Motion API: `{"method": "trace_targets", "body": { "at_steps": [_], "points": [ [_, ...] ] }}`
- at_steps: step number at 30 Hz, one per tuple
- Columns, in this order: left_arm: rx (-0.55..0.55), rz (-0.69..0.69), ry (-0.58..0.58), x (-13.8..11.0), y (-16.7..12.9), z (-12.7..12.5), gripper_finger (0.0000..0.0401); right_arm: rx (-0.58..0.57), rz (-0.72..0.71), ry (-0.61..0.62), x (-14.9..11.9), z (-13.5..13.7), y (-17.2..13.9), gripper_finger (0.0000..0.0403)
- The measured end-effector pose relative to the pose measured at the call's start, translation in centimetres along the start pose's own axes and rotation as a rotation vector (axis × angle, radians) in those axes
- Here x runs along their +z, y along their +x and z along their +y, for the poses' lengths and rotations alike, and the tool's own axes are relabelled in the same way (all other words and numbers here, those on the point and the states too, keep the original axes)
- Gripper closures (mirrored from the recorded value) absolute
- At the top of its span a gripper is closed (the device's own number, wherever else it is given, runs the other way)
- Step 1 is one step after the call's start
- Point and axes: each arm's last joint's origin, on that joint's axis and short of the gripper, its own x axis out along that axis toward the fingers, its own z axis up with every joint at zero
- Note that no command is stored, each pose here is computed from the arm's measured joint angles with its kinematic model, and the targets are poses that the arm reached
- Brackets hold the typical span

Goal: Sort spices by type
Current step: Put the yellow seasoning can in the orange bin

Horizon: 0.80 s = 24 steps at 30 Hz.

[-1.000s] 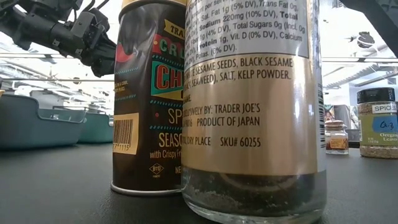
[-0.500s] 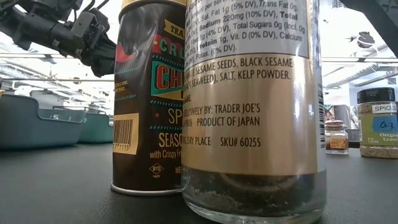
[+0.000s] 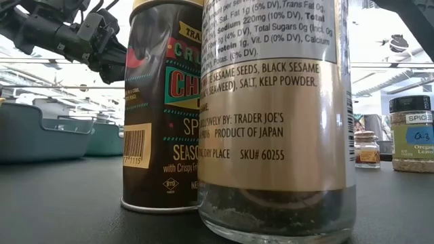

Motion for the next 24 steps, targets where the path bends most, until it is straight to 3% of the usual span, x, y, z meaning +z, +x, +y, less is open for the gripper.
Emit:
{"method": "trace_targets", "body": {
  "at_steps": [9,17,24],
  "points": [
    [0.000,0.004,-0.004,0.0,0.0,0.0,0.0115,-0.203,-0.121,0.008,1.1,-1.3,-3.1,0.0057],
    [0.000,0.006,0.000,-0.1,0.0,0.0,0.0115,-0.179,-0.122,0.062,0.4,-3.8,-2.9,0.0057],
    [0.000,0.007,-0.003,-0.1,0.0,0.0,0.0115,-0.266,-0.254,0.198,-0.4,-10.4,-3.1,0.0057]
  ]
}}
